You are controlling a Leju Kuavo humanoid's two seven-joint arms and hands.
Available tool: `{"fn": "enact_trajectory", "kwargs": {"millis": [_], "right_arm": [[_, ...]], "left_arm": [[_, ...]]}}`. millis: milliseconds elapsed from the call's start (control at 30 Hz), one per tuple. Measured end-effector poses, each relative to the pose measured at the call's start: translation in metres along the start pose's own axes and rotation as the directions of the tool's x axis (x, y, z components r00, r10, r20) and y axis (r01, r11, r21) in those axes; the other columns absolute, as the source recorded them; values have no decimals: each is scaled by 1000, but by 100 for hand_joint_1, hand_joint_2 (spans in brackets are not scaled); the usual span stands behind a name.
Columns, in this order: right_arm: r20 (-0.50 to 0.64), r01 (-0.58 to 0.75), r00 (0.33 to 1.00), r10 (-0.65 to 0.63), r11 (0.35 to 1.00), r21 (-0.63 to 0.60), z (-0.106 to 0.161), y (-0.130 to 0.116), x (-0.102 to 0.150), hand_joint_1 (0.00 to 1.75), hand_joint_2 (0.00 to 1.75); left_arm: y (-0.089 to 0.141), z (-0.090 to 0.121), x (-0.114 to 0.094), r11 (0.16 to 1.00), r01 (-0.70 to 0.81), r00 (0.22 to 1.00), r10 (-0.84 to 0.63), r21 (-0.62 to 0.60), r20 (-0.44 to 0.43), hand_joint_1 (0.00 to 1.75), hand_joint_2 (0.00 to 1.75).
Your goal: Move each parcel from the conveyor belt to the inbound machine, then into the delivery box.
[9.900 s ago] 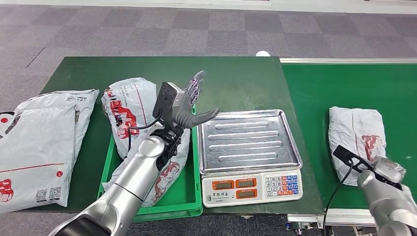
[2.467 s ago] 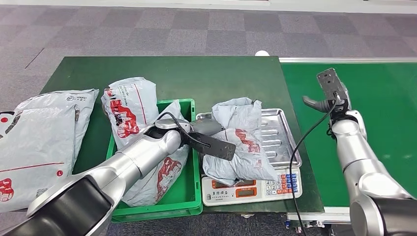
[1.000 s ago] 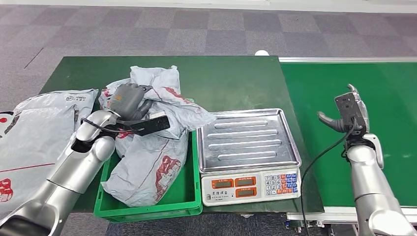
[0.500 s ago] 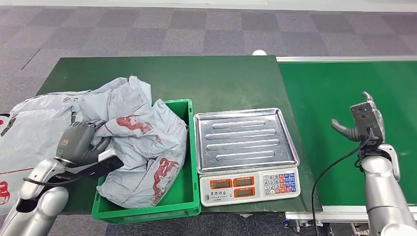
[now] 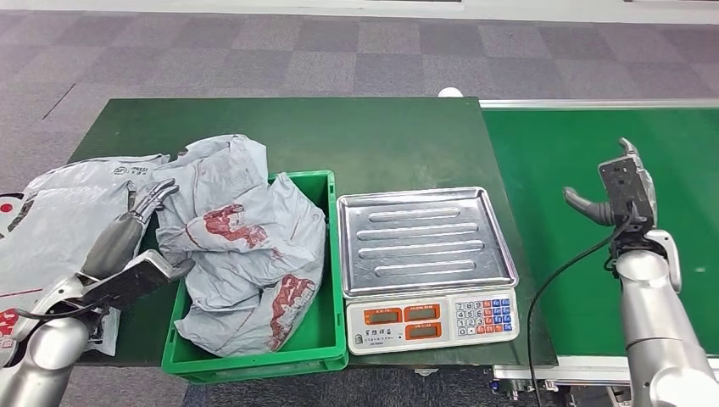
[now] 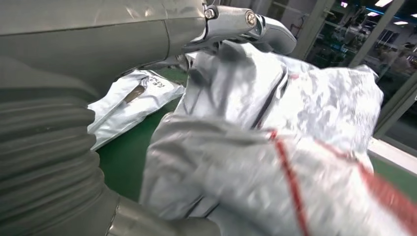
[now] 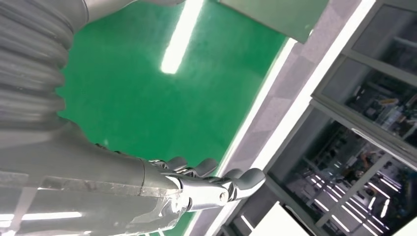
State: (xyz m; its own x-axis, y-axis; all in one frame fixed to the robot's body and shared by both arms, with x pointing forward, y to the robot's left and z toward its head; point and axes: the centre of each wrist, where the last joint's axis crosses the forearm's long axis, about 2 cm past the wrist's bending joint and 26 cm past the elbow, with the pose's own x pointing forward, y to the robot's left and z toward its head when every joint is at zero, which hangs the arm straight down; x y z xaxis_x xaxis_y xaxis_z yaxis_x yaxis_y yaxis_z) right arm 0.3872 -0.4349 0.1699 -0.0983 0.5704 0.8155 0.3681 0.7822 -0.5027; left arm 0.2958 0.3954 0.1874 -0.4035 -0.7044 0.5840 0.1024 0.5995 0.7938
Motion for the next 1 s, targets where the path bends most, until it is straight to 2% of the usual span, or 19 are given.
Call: {"fn": "enact_trajectory", "kwargs": {"millis": [167, 433, 600, 667, 733, 800, 900, 933, 1000], "right_arm": [[7, 7, 1000, -7, 1000, 3, -3, 2, 3, 0, 175], [45, 12, 999, -13, 1000, 28, -11, 9, 13, 0, 175], [66, 16, 998, -20, 998, 59, -16, 23, 23, 0, 175], [74, 26, 997, -32, 997, 76, -18, 28, 28, 0, 175], [87, 45, 995, -54, 993, 105, -20, 38, 36, 0, 175], [101, 76, 991, -92, 986, 149, -21, 53, 48, 0, 175], [120, 121, 981, -149, 970, 213, -22, 75, 66, 0, 175], [125, 131, 979, -162, 965, 227, -21, 81, 71, 0, 175], [129, 139, 977, -173, 961, 237, -22, 86, 76, 0, 175]], "left_arm": [[8, -13, -4, 998, -63, 998, 63, -10, 17, 0, 175], [21, -58, -11, 951, -303, 945, 307, -55, 109, 0, 175], [25, -90, -4, 895, -438, 880, 445, -83, 165, 0, 175], [26, -105, 2, 856, -502, 834, 516, -119, 193, 0, 175], [25, -124, 14, 779, -597, 746, 628, -194, 224, 0, 175], [23, -147, 31, 664, -676, 615, 747, -319, 251, 0, 175], [17, -175, 56, 515, -706, 442, 857, -486, 266, 0, 175], [13, -181, 63, 483, -708, 406, 875, -514, 263, 0, 175], [10, -188, 69, 464, -713, 384, 886, -526, 261, 0, 175]]}}
